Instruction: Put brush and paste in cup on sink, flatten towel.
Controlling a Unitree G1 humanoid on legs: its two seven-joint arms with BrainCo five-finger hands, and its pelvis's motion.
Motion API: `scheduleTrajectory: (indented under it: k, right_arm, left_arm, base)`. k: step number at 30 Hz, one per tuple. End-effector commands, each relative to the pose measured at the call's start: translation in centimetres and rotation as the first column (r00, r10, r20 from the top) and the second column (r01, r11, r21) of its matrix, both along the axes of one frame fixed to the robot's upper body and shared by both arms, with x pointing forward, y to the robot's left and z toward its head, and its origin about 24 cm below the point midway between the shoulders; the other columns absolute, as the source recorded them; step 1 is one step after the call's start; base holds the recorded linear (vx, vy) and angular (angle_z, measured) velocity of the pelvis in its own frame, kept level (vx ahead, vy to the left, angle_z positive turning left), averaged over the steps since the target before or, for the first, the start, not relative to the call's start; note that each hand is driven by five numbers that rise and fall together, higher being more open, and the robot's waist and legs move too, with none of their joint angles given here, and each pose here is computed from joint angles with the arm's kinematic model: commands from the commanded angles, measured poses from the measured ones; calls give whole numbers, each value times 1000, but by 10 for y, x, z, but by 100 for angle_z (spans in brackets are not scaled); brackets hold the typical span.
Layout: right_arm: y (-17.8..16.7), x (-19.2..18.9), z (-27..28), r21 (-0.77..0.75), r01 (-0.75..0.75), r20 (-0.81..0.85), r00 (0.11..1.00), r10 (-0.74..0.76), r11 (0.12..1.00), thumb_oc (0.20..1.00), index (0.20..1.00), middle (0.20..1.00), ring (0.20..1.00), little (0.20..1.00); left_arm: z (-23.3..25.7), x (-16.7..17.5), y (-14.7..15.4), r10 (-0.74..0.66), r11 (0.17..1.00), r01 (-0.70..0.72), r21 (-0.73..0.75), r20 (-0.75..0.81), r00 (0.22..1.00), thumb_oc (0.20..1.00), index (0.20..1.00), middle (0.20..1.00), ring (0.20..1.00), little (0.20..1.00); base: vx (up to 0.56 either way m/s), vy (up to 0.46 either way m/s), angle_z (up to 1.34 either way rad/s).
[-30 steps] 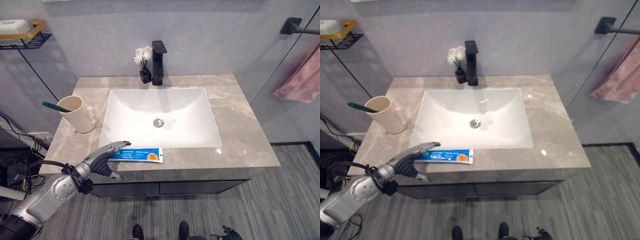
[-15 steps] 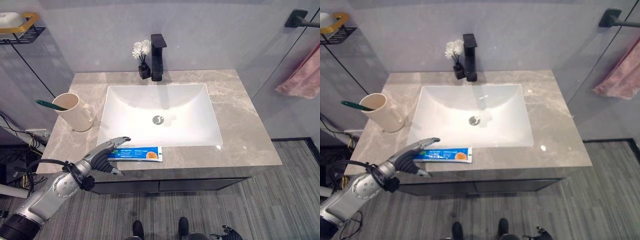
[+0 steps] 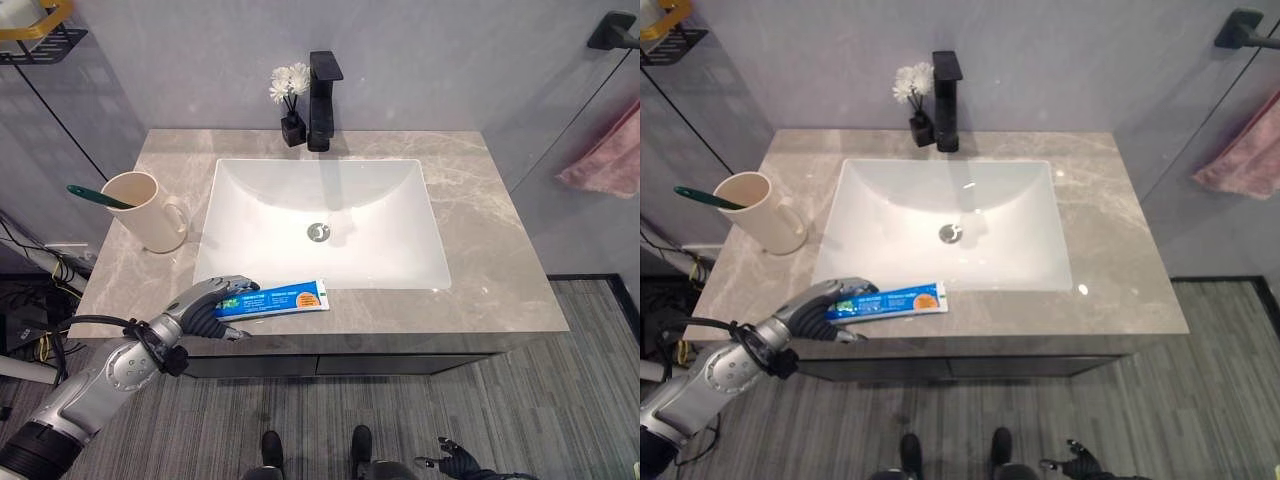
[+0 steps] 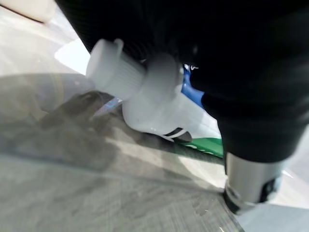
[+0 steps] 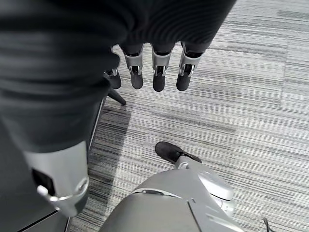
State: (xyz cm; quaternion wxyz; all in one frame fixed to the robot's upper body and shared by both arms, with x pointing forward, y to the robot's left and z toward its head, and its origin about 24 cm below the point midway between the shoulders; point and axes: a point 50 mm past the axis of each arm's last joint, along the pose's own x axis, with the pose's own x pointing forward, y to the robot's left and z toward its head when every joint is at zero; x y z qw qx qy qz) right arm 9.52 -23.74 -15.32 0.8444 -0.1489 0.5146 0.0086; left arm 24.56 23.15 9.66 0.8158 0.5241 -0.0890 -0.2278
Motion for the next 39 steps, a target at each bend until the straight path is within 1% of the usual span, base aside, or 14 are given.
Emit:
scheduleTrajectory:
  k: [1, 12, 13, 14, 15, 17, 22, 24, 27, 33, 36, 37, 38, 39]
  right_arm:
    - [-4, 17, 6, -23, -35, 51, 998, 36, 999, 1000, 1000, 1000, 1000, 1000]
    - [-6, 5, 2, -19, -12, 15, 1000, 12, 1000, 1000, 1000, 1000, 1000, 1000]
    - [-6, 4, 2, -19, -8, 13, 1000, 8, 1000, 1000, 1000, 1000, 1000, 1000]
    - [-6, 3, 2, -20, -10, 11, 1000, 10, 1000, 1000, 1000, 1000, 1000, 1000]
    - [-6, 2, 1, -19, -8, 7, 1000, 8, 1000, 1000, 1000, 1000, 1000, 1000]
    - [-7, 0, 1, -19, -5, 0, 1000, 5, 1000, 1000, 1000, 1000, 1000, 1000]
    - [-9, 3, 2, -20, -12, 7, 1000, 12, 1000, 1000, 1000, 1000, 1000, 1000]
    - [-10, 3, 3, -24, -15, 8, 1000, 15, 1000, 1000, 1000, 1000, 1000, 1000]
    - [-12, 4, 4, -27, -14, 7, 1000, 14, 1000, 1000, 1000, 1000, 1000, 1000]
    - [-14, 5, 5, -29, -17, 10, 1000, 18, 999, 1000, 1000, 1000, 1000, 1000]
    - [-14, 6, 5, -28, -19, 11, 1000, 20, 999, 1000, 1000, 1000, 1000, 1000]
    - [-14, 7, 6, -29, -21, 13, 1000, 21, 999, 1000, 1000, 1000, 1000, 1000]
    - [-13, 8, 6, -29, -26, 17, 1000, 26, 999, 1000, 1000, 1000, 1000, 1000]
    - [-13, 8, 6, -30, -26, 18, 999, 27, 999, 1000, 1000, 1000, 1000, 1000]
  left_arm:
    - [7, 10, -3, 36, 999, -34, -32, 72, 997, 200, 200, 200, 200, 200]
    - [-4, 8, -4, 53, 998, -51, -46, 43, 998, 200, 200, 200, 200, 200]
    - [-3, 7, -5, 51, 997, -49, -52, 43, 998, 266, 266, 266, 266, 266]
    - [-5, 7, -3, 59, 997, -57, -54, 31, 998, 482, 482, 482, 482, 482]
    - [-8, 6, -3, 71, 995, -70, -73, 9, 997, 542, 542, 542, 542, 542]
    - [-14, 6, 0, 104, 987, -109, -121, -45, 994, 507, 507, 507, 507, 507]
    - [-21, 6, 1, 147, 964, -167, -206, -111, 983, 514, 514, 514, 514, 514]
    - [-23, 7, 2, 163, 955, -187, -229, -119, 979, 564, 564, 564, 564, 564]
    - [-24, 7, 1, 173, 946, -202, -252, -133, 976, 561, 561, 561, 561, 561]
    - [-32, 7, -1, 184, 910, -246, -333, -204, 961, 683, 683, 683, 683, 683]
    - [-33, 7, -1, 182, 912, -244, -330, -207, 961, 824, 824, 824, 824, 824]
    - [-33, 8, -1, 183, 912, -244, -329, -204, 962, 934, 934, 934, 934, 934]
    - [-33, 9, -2, 187, 915, -244, -321, -198, 962, 881, 881, 881, 881, 881]
    - [-33, 9, -2, 189, 915, -245, -320, -196, 962, 884, 884, 884, 884, 884]
  base:
    - [0, 0, 0]
    - [0, 0, 0]
    - [0, 0, 0]
    - [0, 0, 0]
    - [0, 0, 0]
    - [0, 0, 0]
    - [-12, 15, -10]
    - [-4, 3, -5]
    - [0, 0, 0]
    - [0, 0, 0]
    - [0, 0, 0]
    - [0, 0, 0]
    - [0, 0, 0]
    - [0, 0, 0]
